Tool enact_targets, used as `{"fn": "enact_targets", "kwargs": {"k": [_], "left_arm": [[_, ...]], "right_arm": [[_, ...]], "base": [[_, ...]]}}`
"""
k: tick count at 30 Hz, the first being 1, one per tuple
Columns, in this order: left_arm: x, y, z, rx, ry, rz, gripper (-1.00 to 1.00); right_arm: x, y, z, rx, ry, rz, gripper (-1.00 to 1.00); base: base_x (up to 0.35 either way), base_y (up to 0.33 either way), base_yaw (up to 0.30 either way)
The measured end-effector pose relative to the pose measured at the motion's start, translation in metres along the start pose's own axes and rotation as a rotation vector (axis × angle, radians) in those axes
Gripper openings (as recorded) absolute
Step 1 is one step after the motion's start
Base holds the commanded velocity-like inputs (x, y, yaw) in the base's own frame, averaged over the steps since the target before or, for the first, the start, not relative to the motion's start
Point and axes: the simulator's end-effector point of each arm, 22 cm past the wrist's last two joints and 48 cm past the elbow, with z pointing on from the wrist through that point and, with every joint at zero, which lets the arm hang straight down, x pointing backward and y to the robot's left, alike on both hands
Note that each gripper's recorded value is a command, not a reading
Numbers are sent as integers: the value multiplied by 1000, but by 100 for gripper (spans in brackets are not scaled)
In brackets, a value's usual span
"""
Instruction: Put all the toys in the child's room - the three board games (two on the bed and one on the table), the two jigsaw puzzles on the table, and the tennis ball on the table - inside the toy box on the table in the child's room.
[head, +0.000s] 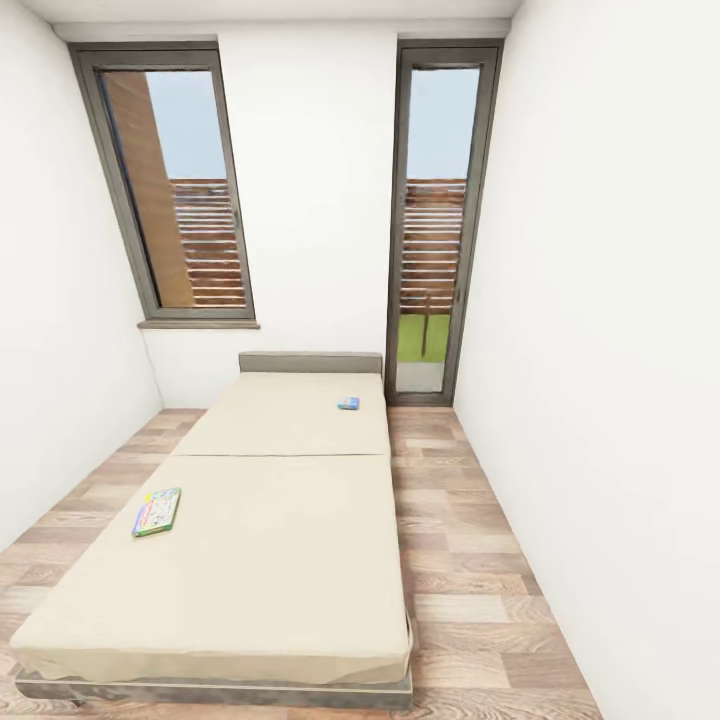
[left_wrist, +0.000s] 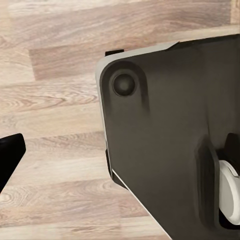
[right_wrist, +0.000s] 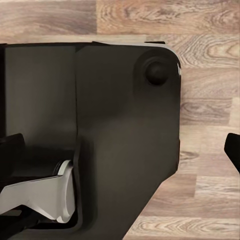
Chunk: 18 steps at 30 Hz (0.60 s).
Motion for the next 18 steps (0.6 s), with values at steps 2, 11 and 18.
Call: {"fn": "enact_targets", "kwargs": {"k": [2,11,18], "left_arm": [[0,0,0,0,0,0,100],[0,0,0,0,0,-1,100],[-2,-7,0,7,-2,-7,100]], "right_arm": [[0,0,0,0,0,0,100],[0,-1,0,3,0,2,100],[-1,0,0,3,-2,2,100]], "base": [[0,-4,0],[0,-37,0],[0,-176,0]]}}
